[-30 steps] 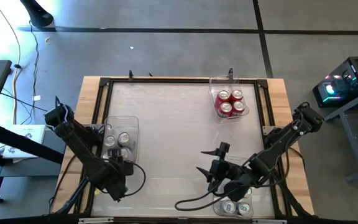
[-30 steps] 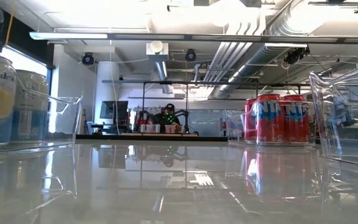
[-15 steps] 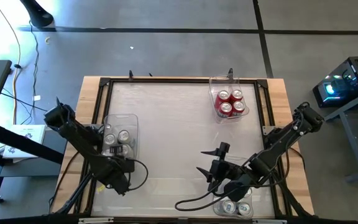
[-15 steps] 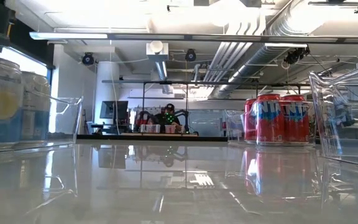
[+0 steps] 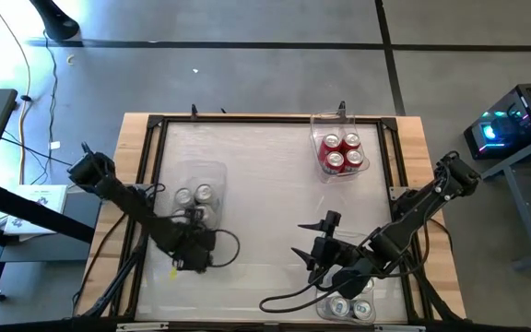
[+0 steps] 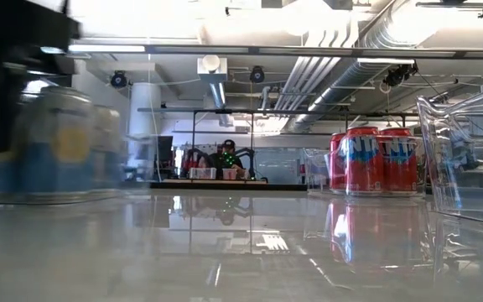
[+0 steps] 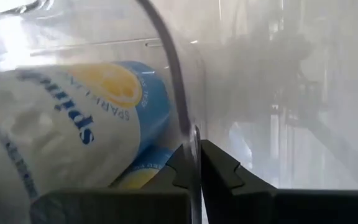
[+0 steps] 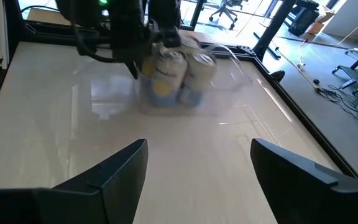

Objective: Sort soda cans
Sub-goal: Move the middle left transparent bin to the top left of the table

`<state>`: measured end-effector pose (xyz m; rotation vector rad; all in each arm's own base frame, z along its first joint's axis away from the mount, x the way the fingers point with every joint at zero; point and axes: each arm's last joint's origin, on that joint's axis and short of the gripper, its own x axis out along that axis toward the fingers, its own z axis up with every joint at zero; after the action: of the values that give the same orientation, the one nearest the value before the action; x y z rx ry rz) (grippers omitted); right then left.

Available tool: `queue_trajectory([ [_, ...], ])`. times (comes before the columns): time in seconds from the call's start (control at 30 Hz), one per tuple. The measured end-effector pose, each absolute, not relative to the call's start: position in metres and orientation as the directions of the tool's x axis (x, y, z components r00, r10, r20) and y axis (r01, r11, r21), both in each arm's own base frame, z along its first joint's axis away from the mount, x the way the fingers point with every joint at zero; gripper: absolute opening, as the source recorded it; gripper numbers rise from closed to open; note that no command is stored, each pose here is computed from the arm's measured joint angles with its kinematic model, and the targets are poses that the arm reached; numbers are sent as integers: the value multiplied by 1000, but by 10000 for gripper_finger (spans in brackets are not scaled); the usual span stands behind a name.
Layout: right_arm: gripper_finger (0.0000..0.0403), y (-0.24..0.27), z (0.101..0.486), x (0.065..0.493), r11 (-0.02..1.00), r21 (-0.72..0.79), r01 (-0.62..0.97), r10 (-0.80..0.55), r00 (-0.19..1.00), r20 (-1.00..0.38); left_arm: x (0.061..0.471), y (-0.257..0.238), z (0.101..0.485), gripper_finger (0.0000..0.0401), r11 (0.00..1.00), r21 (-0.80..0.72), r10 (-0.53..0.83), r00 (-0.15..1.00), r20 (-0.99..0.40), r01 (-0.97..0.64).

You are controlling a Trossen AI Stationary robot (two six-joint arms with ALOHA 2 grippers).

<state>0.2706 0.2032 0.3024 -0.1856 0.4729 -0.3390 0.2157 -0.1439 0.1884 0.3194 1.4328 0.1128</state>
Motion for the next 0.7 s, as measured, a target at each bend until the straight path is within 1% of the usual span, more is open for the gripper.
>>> queue_trajectory([
  [0.17, 280, 203, 302, 271, 928, -252, 276, -361, 836, -414, 238, -121, 188, 1, 950, 289, 264, 187, -946, 123],
  [0.37, 280, 203, 302, 271, 928, -249, 277, -361, 836, -414, 263, -87, 189, 1, 963, 263, 244, 230, -942, 58],
  [0.6, 280, 203, 301, 270, 928, -245, 279, -361, 832, -422, 283, -49, 190, 1, 964, 263, 239, 294, -926, 45],
  [0.7, 280, 202, 301, 270, 928, -240, 285, -365, 828, -426, 288, -29, 191, 1, 962, 271, 249, 299, -921, 34],
])
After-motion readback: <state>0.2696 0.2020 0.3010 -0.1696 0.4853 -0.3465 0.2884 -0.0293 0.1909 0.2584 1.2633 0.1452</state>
